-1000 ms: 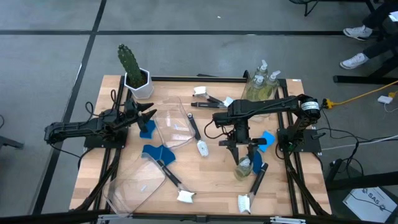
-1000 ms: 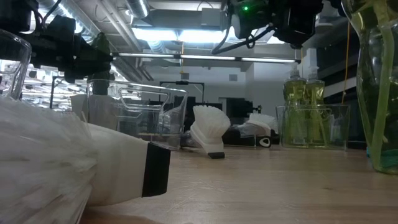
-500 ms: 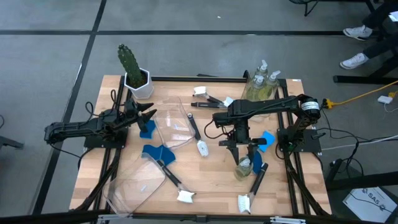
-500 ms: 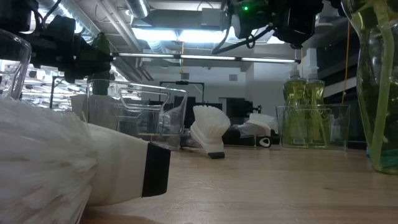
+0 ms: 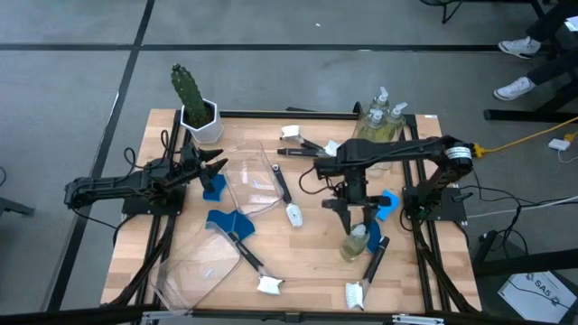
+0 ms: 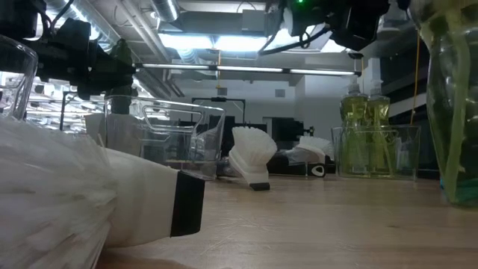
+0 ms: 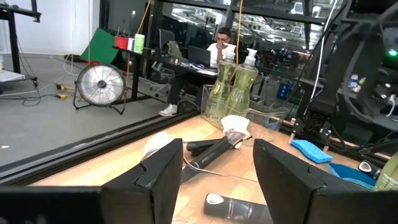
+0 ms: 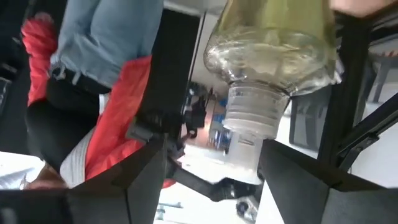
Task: Pick & Place Kitchen Sink Supplies
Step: Put the green dish soap into the top right transparent bin
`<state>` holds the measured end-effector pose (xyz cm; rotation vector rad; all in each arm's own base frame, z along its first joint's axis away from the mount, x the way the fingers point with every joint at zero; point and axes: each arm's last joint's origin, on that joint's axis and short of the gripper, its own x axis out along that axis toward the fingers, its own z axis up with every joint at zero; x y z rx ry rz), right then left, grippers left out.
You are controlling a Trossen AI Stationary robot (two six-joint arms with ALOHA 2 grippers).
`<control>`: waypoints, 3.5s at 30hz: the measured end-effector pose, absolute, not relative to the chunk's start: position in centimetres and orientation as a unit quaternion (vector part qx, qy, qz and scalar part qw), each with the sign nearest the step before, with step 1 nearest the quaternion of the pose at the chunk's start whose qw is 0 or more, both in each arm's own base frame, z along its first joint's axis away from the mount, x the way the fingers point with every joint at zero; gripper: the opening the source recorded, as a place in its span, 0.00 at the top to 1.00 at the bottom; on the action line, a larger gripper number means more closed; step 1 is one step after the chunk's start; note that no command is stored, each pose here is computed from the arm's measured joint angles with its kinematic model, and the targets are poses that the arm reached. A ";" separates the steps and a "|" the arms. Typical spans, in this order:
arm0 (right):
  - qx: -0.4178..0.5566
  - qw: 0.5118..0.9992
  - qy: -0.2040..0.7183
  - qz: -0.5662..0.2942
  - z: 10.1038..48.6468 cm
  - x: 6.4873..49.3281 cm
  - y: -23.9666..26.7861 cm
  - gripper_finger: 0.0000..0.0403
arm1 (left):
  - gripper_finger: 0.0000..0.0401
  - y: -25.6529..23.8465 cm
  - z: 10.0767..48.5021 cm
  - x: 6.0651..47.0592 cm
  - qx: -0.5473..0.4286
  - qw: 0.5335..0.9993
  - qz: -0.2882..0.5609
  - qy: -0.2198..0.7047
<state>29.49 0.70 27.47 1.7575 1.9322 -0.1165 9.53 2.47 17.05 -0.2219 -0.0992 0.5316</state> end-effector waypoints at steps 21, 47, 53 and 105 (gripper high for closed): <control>0.612 0.335 0.712 -0.078 28.8 28.8 1.9 0.37 | 0.53 2.5 17.1 9.5 -0.109 0.958 0.262 -0.049; 0.215 0.839 0.373 -0.332 44.1 28.2 3.8 0.37 | 0.53 2.5 17.1 9.5 -0.110 0.958 0.262 -0.049; 0.152 0.873 0.313 -0.343 45.8 25.8 7.6 0.37 | 0.52 2.5 17.0 9.5 -0.110 0.958 0.262 -0.049; 0.033 0.958 0.266 -0.098 29.7 12.3 19.8 0.37 | 0.52 2.5 17.1 9.5 -0.109 0.958 0.262 -0.049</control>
